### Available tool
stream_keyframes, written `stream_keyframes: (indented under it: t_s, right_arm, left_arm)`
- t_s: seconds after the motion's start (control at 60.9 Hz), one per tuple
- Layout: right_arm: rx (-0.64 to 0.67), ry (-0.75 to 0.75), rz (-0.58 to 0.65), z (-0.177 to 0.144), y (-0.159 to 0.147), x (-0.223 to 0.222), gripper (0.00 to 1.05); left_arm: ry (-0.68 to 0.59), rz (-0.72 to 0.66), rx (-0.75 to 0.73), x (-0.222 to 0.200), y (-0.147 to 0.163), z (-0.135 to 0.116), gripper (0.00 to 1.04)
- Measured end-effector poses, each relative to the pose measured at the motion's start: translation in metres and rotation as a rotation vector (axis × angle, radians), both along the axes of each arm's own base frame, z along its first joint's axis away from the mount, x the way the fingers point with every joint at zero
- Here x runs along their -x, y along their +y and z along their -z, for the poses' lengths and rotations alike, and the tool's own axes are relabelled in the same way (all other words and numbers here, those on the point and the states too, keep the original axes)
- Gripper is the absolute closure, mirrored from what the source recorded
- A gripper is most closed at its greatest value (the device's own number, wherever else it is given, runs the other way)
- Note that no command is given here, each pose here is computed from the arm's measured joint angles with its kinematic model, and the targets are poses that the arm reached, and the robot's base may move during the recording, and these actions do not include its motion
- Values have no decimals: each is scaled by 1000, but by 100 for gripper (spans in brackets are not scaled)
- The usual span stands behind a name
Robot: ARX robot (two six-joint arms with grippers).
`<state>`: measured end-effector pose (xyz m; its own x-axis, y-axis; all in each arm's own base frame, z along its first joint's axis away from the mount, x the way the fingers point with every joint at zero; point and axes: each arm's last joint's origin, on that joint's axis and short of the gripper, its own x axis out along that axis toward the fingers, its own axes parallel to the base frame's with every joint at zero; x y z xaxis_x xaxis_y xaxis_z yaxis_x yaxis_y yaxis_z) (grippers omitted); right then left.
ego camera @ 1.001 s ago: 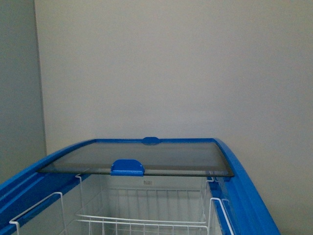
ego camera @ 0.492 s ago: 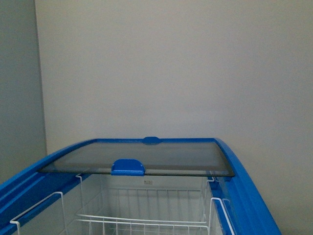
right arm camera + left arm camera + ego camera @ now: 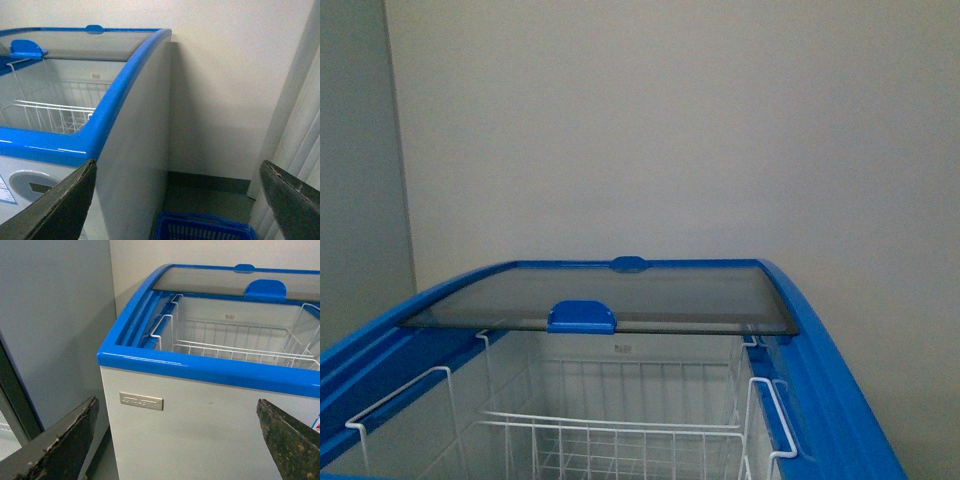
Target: Put drink in fridge
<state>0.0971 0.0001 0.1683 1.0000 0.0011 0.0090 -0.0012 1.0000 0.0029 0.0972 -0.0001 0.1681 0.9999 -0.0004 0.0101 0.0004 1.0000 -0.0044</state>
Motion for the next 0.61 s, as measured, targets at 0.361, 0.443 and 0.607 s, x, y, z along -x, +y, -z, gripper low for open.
stream_keyframes:
  t_s: [0.361,0.443,0.607]
  right_arm:
    - [0,0,0,0,0,0,7]
    - [0,0,0,0,0,0,7]
    - [0,0,0,0,0,0,7]
  left_arm:
    - [0,0,0,0,0,0,8]
    - [0,0,0,0,0,0,8]
    - [0,0,0,0,0,0,8]
